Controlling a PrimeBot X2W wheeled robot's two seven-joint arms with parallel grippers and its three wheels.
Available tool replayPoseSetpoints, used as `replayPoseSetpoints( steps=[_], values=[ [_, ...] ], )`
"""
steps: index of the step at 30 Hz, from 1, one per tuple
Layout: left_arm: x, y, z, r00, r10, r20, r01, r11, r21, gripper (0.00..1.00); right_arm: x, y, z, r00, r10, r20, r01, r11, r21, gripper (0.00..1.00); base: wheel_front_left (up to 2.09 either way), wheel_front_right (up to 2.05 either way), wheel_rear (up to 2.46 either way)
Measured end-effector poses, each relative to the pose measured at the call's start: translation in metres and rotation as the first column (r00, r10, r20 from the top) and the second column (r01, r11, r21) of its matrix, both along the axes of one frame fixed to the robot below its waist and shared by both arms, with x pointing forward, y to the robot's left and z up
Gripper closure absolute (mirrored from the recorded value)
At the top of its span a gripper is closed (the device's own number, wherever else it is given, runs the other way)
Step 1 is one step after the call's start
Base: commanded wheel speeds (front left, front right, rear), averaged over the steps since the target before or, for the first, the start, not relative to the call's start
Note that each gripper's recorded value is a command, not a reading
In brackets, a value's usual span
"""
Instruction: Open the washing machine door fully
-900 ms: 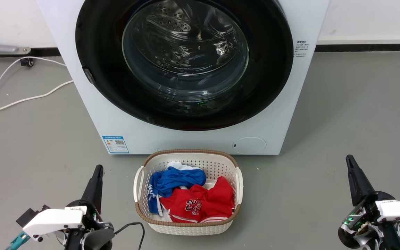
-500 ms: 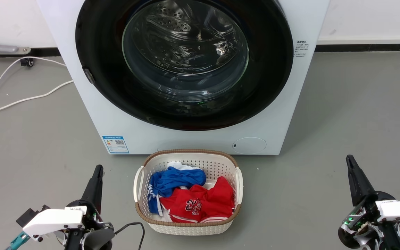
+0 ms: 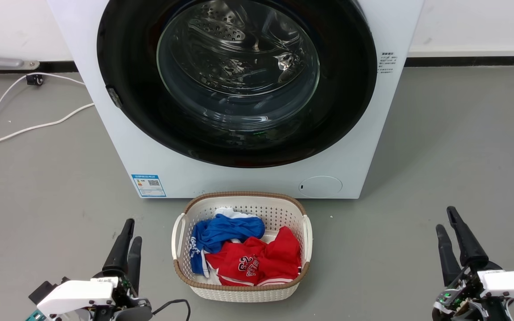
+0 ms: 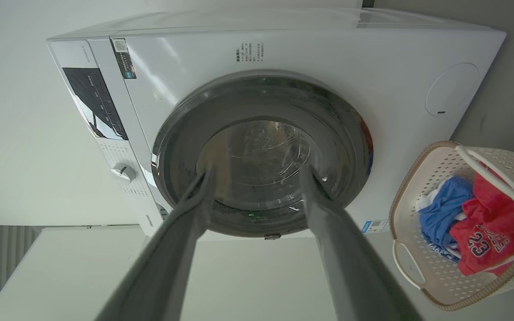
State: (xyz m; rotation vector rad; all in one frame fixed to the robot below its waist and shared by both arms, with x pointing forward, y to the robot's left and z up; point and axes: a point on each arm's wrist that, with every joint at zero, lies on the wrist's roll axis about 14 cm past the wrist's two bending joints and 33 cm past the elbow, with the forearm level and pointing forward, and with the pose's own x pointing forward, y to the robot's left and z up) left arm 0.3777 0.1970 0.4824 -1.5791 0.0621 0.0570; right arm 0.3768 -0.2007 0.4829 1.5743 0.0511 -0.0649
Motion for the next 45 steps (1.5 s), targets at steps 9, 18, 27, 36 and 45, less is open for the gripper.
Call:
replayPoseSetpoints(
  steps=[9, 18, 27, 36, 45],
  values=[
    [0.003, -0.011, 0.011, 0.999, -0.013, 0.035, 0.012, 1.0, 0.026, 0.0, 0.001, 0.005, 0.008, 1.0, -0.006, 0.024, 0.007, 0.999, -0.037, 0.0, 0.0, 0.0, 0.0],
    [0.006, -0.022, 0.025, 0.996, -0.045, 0.075, 0.029, 0.978, 0.209, 0.0, 0.003, 0.009, 0.019, 0.998, 0.012, 0.054, 0.0, 0.975, -0.224, 0.0, 0.0, 0.0, 0.0],
    [0.008, -0.026, 0.036, 0.992, -0.066, 0.106, 0.017, 0.912, 0.409, 0.0, 0.003, 0.01, 0.029, 0.996, 0.021, 0.084, 0.013, 0.922, -0.388, 0.0, 0.0, 0.0, 0.0],
    [0.008, -0.028, 0.042, 0.988, -0.096, 0.122, 0.004, 0.803, 0.596, 0.0, 0.0, 0.009, 0.036, 0.995, 0.049, 0.091, 0.015, 0.801, -0.598, 0.0, 0.0, 0.0, 0.0],
    [0.006, -0.033, 0.041, 0.983, -0.143, 0.111, 0.007, 0.644, 0.765, 0.0, -0.004, 0.009, 0.04, 0.994, 0.071, 0.085, 0.015, 0.67, -0.742, 0.0, 0.0, 0.0, 0.0]
  ],
)
